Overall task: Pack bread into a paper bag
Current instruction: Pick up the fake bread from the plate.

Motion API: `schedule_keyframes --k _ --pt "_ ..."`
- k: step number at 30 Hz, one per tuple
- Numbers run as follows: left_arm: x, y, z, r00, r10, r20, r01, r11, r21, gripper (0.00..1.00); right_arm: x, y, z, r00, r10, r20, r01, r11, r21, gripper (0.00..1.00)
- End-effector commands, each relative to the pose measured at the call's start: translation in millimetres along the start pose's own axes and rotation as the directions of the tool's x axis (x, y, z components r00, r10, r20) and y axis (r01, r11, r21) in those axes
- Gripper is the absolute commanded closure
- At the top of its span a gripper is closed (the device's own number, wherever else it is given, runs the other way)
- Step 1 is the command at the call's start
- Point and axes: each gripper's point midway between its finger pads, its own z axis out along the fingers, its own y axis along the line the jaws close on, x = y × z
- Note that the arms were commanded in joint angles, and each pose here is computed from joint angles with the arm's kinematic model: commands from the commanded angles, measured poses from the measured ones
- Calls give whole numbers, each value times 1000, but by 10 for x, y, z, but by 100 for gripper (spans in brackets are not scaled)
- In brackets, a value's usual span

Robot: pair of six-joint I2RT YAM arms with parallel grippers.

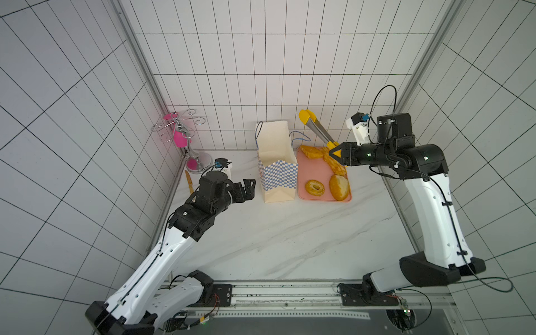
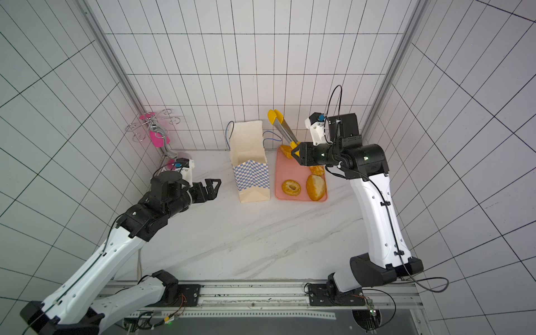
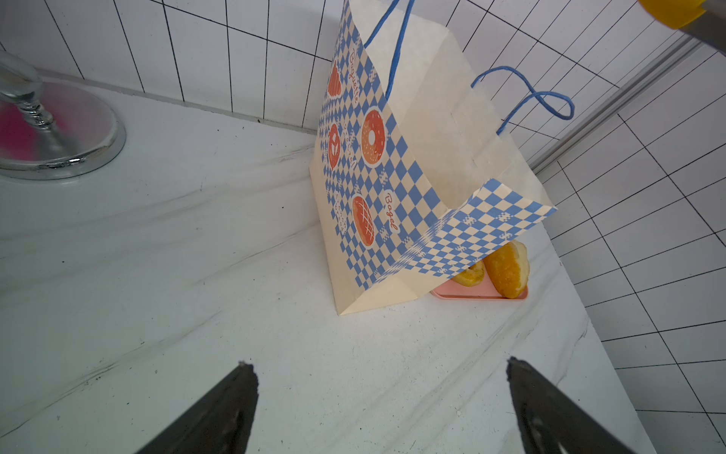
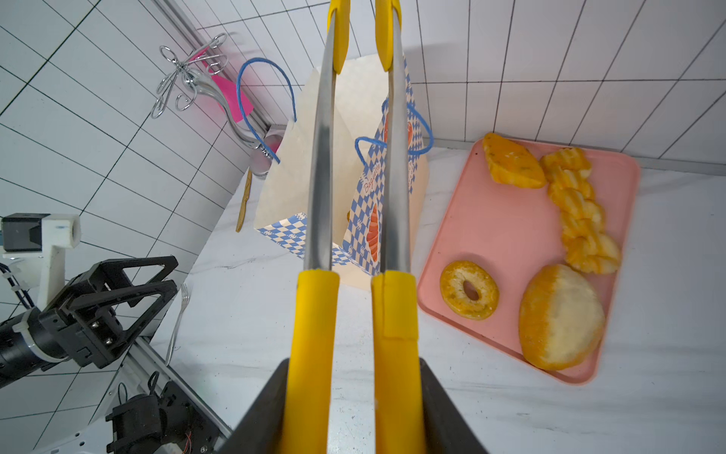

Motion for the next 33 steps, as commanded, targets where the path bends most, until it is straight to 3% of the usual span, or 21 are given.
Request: schedule_keyframes --k 1,11,33 --pt "-59 -70 -24 1000 -7 24 6 999 31 1 -29 -131 -160 998 6 64 -13 995 96 55" --pt "-71 -95 22 1000 -3 19 2 1000 31 1 540 -496 -277 997 71 -18 -64 959 277 54" --pt "-16 -206 68 1000 5 5 -5 998 59 1 1900 -720 31 933 250 -259 -166 937 308 55"
